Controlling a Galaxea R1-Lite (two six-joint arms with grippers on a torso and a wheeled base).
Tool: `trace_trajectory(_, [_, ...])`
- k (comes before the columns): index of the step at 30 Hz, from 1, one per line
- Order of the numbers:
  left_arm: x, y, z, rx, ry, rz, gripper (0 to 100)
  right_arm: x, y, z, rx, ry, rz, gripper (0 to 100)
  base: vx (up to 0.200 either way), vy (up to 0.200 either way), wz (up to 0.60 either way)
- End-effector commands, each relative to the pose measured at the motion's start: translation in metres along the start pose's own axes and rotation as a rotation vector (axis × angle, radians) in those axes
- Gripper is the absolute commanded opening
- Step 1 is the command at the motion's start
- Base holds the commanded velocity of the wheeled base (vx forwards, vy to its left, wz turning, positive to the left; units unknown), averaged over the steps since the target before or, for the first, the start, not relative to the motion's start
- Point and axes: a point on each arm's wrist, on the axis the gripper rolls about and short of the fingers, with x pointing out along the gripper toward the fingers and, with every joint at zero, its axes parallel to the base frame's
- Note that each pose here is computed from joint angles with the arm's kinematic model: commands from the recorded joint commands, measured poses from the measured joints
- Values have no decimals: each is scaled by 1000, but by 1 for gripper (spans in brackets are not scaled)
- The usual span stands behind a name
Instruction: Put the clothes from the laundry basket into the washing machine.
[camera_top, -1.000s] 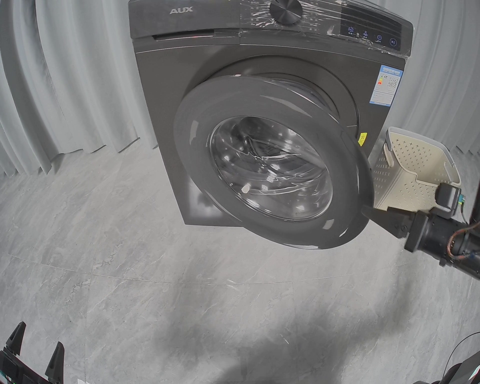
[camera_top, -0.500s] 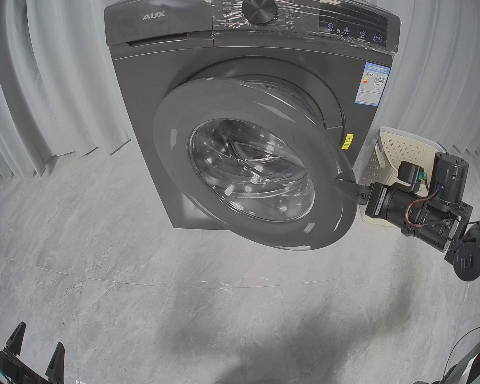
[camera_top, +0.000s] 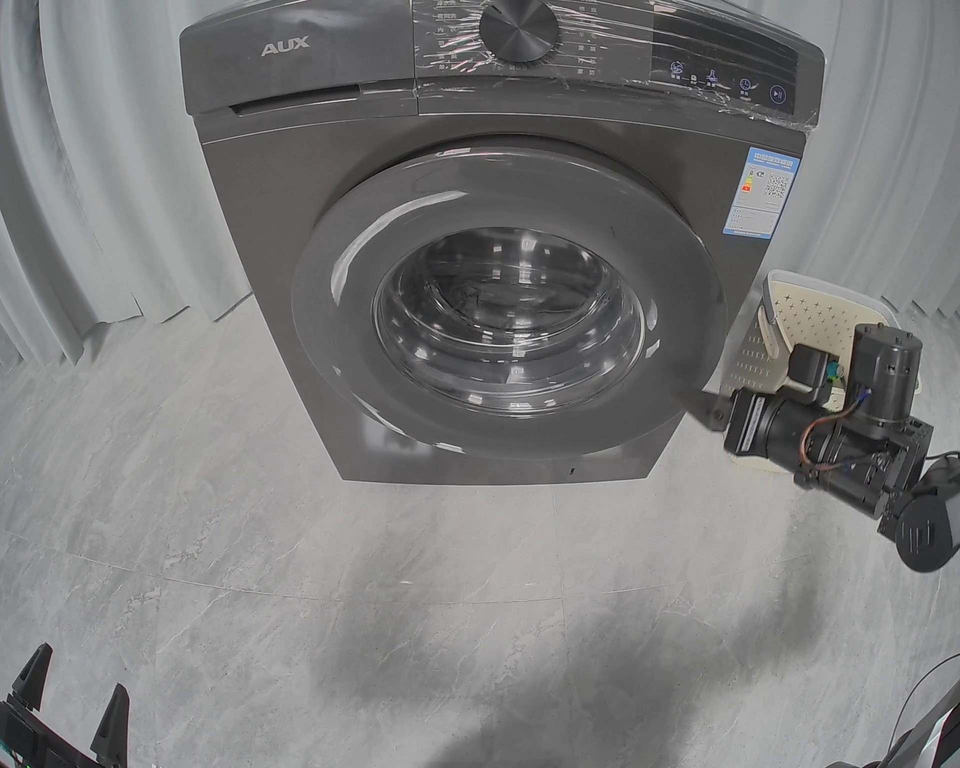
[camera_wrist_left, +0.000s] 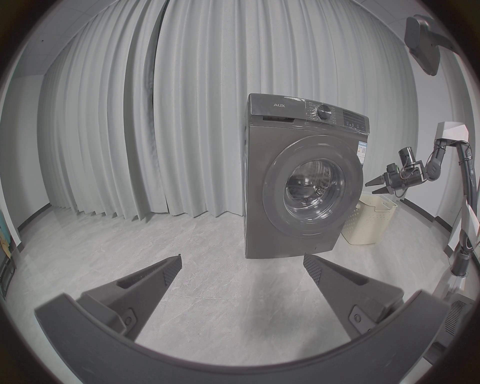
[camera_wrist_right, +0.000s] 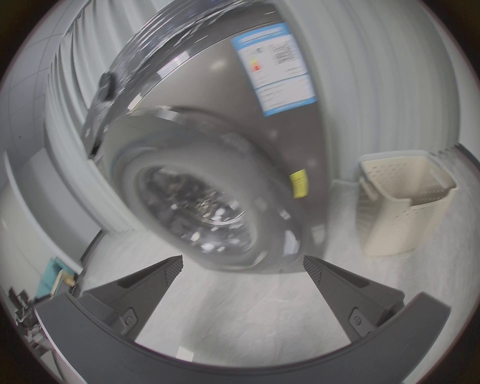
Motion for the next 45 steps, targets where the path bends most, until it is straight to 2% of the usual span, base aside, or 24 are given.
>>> trace_trajectory(1, [1, 0, -5, 1, 7, 0, 100, -28, 42, -23, -23, 83, 199, 100, 0, 0, 0])
trace_trajectory(2, [1, 0, -5, 1, 7, 0, 100, -28, 42, -23, -23, 83, 199, 100, 0, 0, 0])
trace_trajectory(3, [1, 0, -5, -1, 7, 0, 100, -27, 53, -20, -27, 64, 247, 100, 0, 0, 0])
trace_trajectory(5, [1, 0, -5, 1, 7, -2, 100, -23, 59, -13, -25, 22, 267, 100, 0, 0, 0])
trace_trajectory(11, [1, 0, -5, -1, 7, -2, 100, -1, 64, -3, -13, -88, 280, 100, 0, -167, 0])
trace_trajectory(14, [1, 0, -5, 1, 7, -3, 100, 4, 65, -1, -11, -115, 285, 100, 133, -200, 0])
trace_trajectory(18, [1, 0, -5, 1, 7, -2, 100, 7, 68, 5, -11, -137, 291, 100, 200, -50, 0])
trace_trajectory(30, [1, 0, -5, 1, 7, -3, 100, 6, 69, 4, -13, -134, 298, 100, 0, 0, 0])
trace_trajectory(37, [1, 0, -5, -1, 7, -3, 100, 7, 67, 7, -16, -146, 290, 100, 200, 0, 0])
trace_trajectory(42, [1, 0, -5, 1, 7, -2, 100, 9, 69, 12, -12, -173, 263, 100, 200, 0, 0])
trace_trajectory(45, [1, 0, -5, -1, 7, -3, 100, 15, 64, 14, -11, -186, 228, 100, 0, 0, 0])
